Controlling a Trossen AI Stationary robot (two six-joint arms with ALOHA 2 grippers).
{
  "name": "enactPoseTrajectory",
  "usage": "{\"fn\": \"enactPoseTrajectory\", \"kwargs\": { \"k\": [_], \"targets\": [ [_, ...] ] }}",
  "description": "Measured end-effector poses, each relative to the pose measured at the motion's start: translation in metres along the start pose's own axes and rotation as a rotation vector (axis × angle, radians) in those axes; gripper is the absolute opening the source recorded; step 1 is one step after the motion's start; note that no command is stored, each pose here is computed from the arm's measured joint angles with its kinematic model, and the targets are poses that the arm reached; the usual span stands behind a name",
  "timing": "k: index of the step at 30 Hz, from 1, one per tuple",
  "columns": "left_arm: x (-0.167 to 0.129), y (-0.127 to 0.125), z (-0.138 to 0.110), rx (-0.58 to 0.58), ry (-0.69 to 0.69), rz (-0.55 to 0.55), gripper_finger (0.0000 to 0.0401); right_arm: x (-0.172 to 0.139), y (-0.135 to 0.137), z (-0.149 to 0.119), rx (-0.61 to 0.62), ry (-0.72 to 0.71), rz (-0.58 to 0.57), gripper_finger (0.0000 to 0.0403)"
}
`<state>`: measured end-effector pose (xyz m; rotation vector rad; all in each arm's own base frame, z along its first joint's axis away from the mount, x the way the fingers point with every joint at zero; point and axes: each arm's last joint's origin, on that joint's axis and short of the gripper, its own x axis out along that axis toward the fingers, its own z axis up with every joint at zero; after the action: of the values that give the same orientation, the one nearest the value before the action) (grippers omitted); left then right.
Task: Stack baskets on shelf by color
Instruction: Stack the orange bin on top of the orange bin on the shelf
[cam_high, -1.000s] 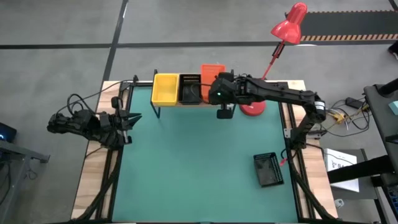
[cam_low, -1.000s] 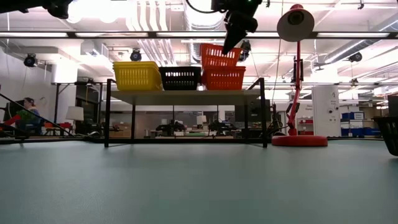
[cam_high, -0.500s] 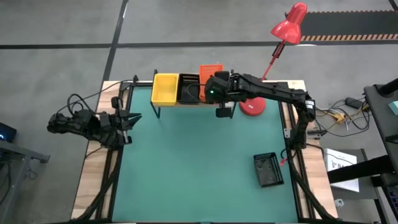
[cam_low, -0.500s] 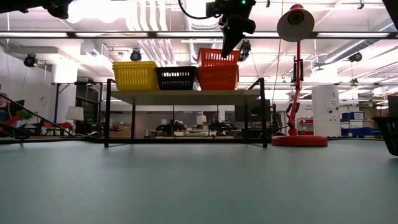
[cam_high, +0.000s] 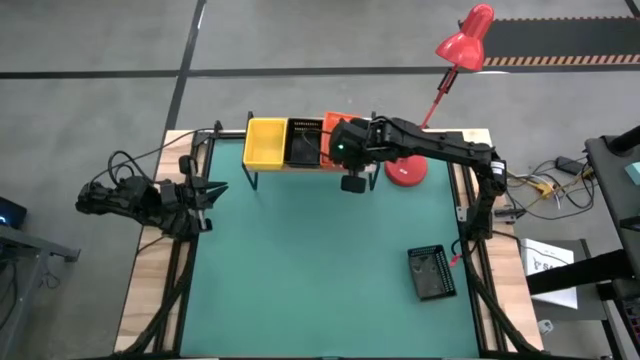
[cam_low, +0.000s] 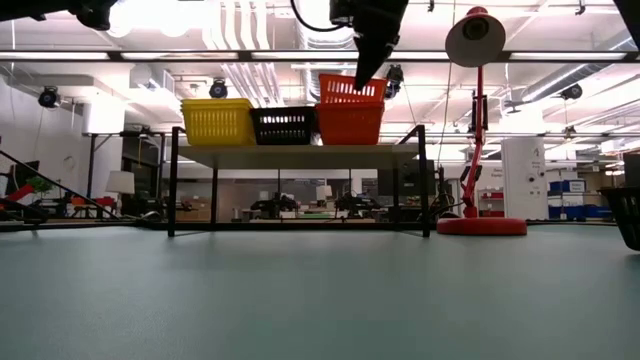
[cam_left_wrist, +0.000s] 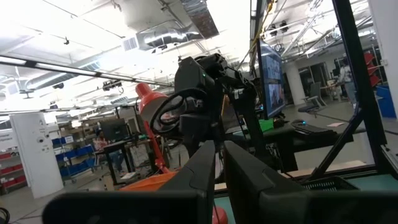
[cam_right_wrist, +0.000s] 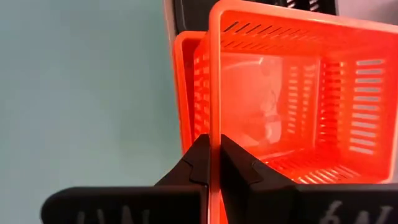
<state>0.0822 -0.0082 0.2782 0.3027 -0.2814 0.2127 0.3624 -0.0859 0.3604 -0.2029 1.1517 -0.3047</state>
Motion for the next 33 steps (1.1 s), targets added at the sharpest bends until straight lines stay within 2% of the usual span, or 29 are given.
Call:
{"fn": "enactPoseTrajectory", "kwargs": {
  "k": [3,6,15,19,22,25,33],
  "targets": [
    [0.000,0.000,0.000,0.000,0.000,0.000,0.0017,0.001,-0.001,0.000,0.045,0.003,-0.005,0.0010],
    [0.000,0.000,0.000,0.000,0.000,0.000,0.0017,0.001,-0.001,-0.001,0.033,0.006,-0.007,0.0020],
    [0.000,0.000,0.000,0.000,0.000,0.000,0.0017,-0.002,-0.002,-0.004,-0.032,0.050,-0.026,0.0090],
    [0.000,0.000,0.000,0.000,0.000,0.000,0.0017,-0.011,-0.006,0.000,-0.012,0.012,-0.059,0.0107],
    [0.000,0.000,0.000,0.000,0.000,0.000,0.0017,-0.015,-0.007,0.005,0.012,-0.044,-0.065,0.0104],
    [0.000,0.000,0.000,0.000,0.000,0.000,0.0017,-0.014,-0.006,0.006,0.020,-0.055,-0.023,0.0092],
    [0.000,0.000,0.000,0.000,0.000,0.000,0.0017,-0.010,-0.003,-0.005,0.116,0.048,0.000,0.0068]
  ]
}}
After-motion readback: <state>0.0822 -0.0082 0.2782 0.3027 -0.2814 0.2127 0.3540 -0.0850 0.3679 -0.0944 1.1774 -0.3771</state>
